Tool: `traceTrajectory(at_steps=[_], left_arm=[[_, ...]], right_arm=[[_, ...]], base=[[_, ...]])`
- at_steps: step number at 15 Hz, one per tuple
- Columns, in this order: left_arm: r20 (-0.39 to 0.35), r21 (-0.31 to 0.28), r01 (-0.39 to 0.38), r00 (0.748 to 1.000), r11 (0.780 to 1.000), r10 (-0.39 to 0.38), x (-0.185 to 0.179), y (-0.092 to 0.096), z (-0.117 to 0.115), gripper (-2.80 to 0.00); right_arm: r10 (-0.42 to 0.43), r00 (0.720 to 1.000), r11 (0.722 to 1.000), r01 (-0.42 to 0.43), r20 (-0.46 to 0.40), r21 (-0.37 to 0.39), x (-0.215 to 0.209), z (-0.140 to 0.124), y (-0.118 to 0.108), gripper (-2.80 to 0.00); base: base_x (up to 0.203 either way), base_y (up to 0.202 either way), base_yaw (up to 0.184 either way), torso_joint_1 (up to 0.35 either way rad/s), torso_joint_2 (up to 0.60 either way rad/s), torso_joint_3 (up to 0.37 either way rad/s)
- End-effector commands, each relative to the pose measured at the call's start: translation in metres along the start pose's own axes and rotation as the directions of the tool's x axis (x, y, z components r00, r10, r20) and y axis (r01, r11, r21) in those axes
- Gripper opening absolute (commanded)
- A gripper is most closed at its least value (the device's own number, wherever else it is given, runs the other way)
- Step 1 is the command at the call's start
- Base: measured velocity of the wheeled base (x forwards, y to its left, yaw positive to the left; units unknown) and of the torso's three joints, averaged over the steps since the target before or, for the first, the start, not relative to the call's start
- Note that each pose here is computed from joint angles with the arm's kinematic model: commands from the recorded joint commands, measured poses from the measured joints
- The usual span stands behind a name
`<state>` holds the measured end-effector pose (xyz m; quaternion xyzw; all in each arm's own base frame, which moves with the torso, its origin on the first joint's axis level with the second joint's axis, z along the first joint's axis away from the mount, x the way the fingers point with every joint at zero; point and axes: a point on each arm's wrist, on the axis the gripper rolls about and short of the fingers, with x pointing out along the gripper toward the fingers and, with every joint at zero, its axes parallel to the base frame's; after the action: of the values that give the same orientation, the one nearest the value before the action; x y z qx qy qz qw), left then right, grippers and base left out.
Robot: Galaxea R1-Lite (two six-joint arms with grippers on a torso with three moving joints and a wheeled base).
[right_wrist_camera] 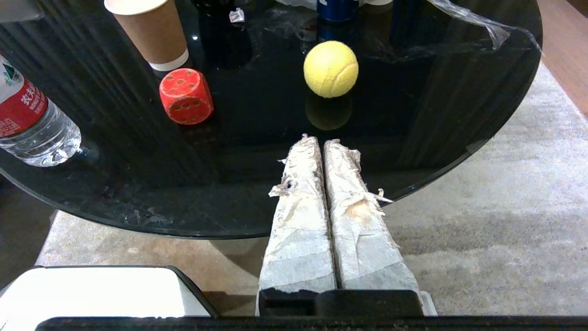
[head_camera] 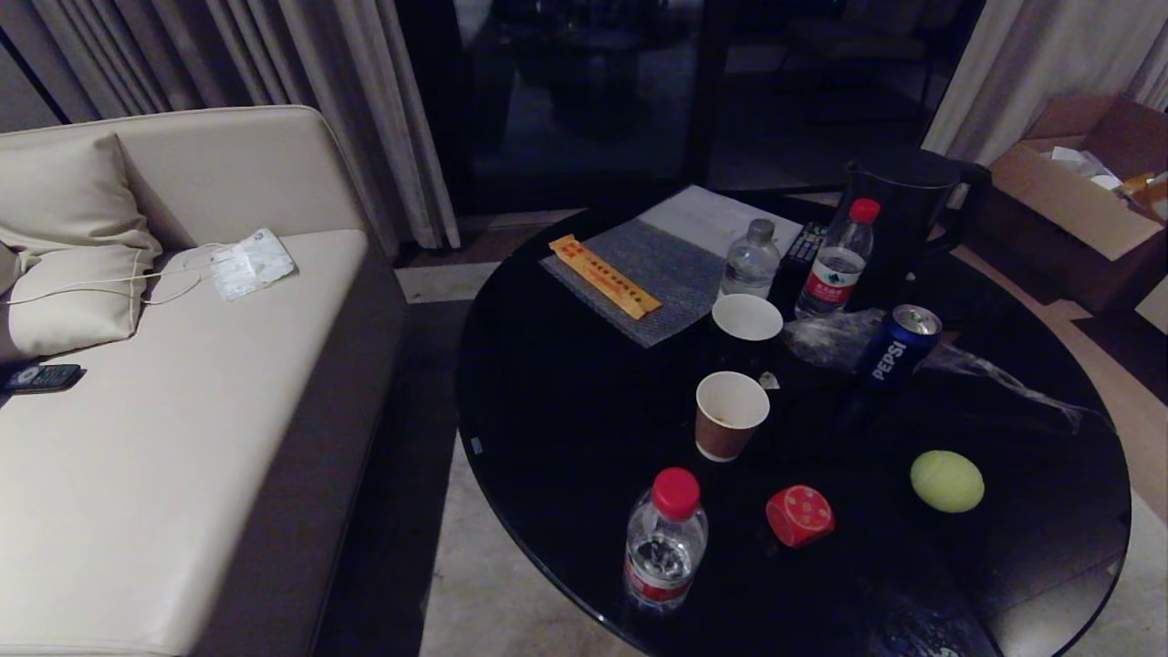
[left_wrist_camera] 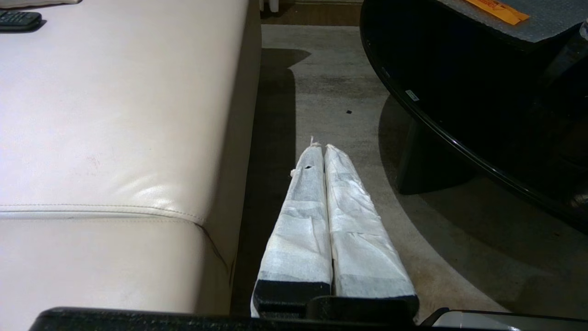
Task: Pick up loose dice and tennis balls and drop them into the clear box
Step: Pick up the ball on the table
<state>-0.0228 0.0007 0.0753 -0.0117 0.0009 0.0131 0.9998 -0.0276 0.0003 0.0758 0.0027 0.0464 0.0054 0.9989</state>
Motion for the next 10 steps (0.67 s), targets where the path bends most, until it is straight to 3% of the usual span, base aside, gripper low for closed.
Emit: traceTrajectory(at_steps=[1, 6, 8, 10], left_arm=[[-0.001, 0.002, 0.0, 1.0, 1.0, 0.0, 0.0001, 0.0, 0.0, -2.8], [0.002, 0.038, 0.018, 1.0, 0.999, -0.018, 0.0001, -0.0004, 0.0003, -2.8], [0.002, -0.004, -0.007, 1.0, 1.0, 0.007, 0.0001, 0.0001, 0.0003, -2.8], [0.001, -0.008, -0.009, 1.0, 1.0, 0.01, 0.0001, 0.0001, 0.0002, -2.8]], right_arm=[[0.0, 1.0, 1.0, 0.0, -0.002, 0.0, 0.0001, -0.0003, 0.0, -2.8], [0.0, 1.0, 1.0, 0.0, -0.001, 0.0, 0.0, 0.0001, 0.0, -2.8], [0.0, 1.0, 1.0, 0.0, -0.001, 0.0, 0.0, 0.0001, 0.0, -2.8], [0.0, 1.0, 1.0, 0.0, -0.001, 0.0, 0.0, -0.0001, 0.0, -2.8]], base=[[0.0, 0.0, 0.0, 0.0, 0.0, 0.0], [0.0, 0.0, 0.0, 0.0, 0.0, 0.0], [0.0, 0.0, 0.0, 0.0, 0.0, 0.0], [0.0, 0.0, 0.0, 0.0, 0.0, 0.0]])
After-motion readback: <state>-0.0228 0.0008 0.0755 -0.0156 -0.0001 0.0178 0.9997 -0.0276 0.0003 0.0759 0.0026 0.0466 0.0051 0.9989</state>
